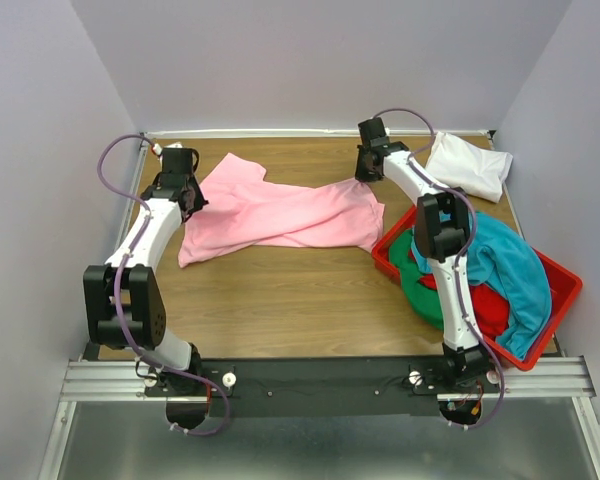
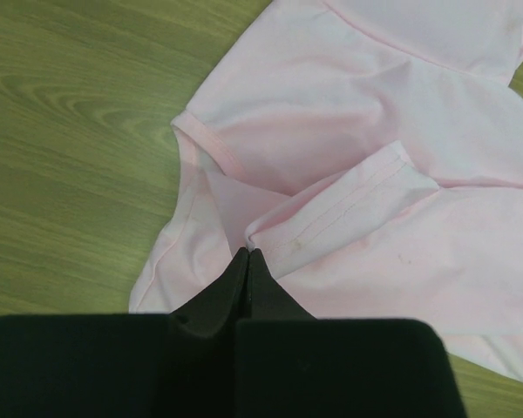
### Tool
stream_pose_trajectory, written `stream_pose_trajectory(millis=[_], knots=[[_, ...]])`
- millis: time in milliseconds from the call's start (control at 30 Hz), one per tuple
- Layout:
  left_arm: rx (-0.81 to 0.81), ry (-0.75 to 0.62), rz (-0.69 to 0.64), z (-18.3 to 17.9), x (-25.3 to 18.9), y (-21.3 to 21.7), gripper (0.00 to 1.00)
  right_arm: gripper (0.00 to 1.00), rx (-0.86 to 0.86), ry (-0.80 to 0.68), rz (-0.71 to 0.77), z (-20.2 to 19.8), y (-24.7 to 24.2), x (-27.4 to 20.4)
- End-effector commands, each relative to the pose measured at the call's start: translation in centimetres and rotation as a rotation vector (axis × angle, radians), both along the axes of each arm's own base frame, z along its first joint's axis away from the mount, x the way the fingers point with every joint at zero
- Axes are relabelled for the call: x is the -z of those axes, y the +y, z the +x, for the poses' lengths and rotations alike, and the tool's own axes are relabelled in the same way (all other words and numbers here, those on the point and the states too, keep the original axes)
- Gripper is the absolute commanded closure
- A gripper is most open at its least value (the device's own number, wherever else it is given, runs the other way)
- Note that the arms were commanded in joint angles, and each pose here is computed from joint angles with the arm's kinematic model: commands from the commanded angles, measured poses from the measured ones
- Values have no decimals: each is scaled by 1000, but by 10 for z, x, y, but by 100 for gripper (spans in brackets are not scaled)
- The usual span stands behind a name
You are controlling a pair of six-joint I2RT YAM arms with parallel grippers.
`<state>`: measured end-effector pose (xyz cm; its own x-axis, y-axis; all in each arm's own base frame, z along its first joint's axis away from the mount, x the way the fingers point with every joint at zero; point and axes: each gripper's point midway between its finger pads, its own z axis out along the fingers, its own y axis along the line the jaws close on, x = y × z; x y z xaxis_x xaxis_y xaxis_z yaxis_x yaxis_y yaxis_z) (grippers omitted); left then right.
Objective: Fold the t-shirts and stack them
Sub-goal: Flatten the tshirt out
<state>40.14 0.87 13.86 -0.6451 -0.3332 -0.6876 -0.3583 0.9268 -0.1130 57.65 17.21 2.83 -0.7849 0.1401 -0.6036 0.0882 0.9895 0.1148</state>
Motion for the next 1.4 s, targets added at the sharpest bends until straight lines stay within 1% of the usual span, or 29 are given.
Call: stream_pose_trajectory(millis=[0, 100, 233, 267, 367, 400, 433, 467, 567, 600, 633, 667, 700, 733, 767, 800, 833, 867, 933, 967, 1033, 1067, 1100, 1133, 1167, 1200, 1267, 1367], knots=[[-14, -49, 18, 15, -24, 8, 100, 97, -16, 13, 5, 2, 3, 8], [-16, -84, 31, 25, -40, 12, 100, 98, -20, -19, 18, 7, 6, -10], [-16, -162, 52, 44, -79, 14, 100, 98, -30, -113, 36, 16, 8, -60], [-45, -214, 58, 53, -103, 27, 100, 99, -30, -161, 49, 20, 8, -87], [-64, -290, 81, 65, -143, 38, 100, 99, -32, -242, 73, 23, 9, -133], [-71, -360, 91, 71, -176, 41, 100, 99, -38, -299, 95, 24, 11, -165], [-77, -388, 108, 73, -191, 45, 100, 99, -41, -325, 104, 23, 12, -180], [-82, -456, 117, 77, -224, 48, 100, 99, -52, -370, 125, 21, 13, -207], [-76, -553, 149, 77, -274, 53, 100, 99, -75, -463, 158, 15, 15, -259], [-75, -629, 158, 73, -306, 53, 100, 99, -83, -505, 172, 9, 14, -284], [-76, -669, 163, 70, -323, 53, 100, 99, -87, -538, 180, 4, 13, -302], [-75, -722, 172, 60, -344, 52, 100, 99, -88, -560, 184, -1, 11, -315], [-75, -787, 177, 54, -366, 52, 100, 99, -95, -608, 195, -12, 8, -343], [-73, -824, 182, 46, -379, 51, 100, 99, -100, -624, 199, -17, 7, -352], [-65, -923, 196, 19, -412, 48, 100, 99, -122, -662, 205, -31, 6, -374], [-58, -926, 202, 22, -409, 48, 100, 99, -127, -662, 209, -31, 7, -374], [-56, -952, 211, 14, -416, 48, 100, 99, -139, -678, 216, -37, 7, -383], [-57, -1010, 221, -9, -435, 47, 100, 99, -152, -709, 223, -51, 5, -400], [-59, -1043, 246, -24, -437, 47, 100, 99, -183, -730, 217, -67, 8, -410], [-65, -1097, 254, -50, -453, 47, 100, 99, -194, -752, 217, -84, 5, -423], [-63, -1116, 279, -64, -451, 47, 100, 99, -217, -773, 209, -101, 4, -432], [-69, -1164, 290, -89, -463, 46, 100, 99, -227, -792, 215, -109, 6, -438], [-68, -1179, 297, -95, -459, 46, 100, 99, -239, -804, 218, -126, 4, -444], [-60, -1201, 314, -105, -461, 45, 100, 99, -252, -823, 228, -134, 7, -451], [-64, -1257, 321, -131, -472, 43, 100, 99, -255, -830, 227, -140, 6, -451], [-72, -1267, 322, -134, -467, 44, 100, 99, -261, -847, 236, -154, 4, -458], [-86, -1301, 325, -153, -472, 44, 100, 99, -272, -875, 251, -167, 7, -468], [-80, -1300, 335, -158, -471, 44, 100, 99, -267, -914, 280, -182, 6, -485]])
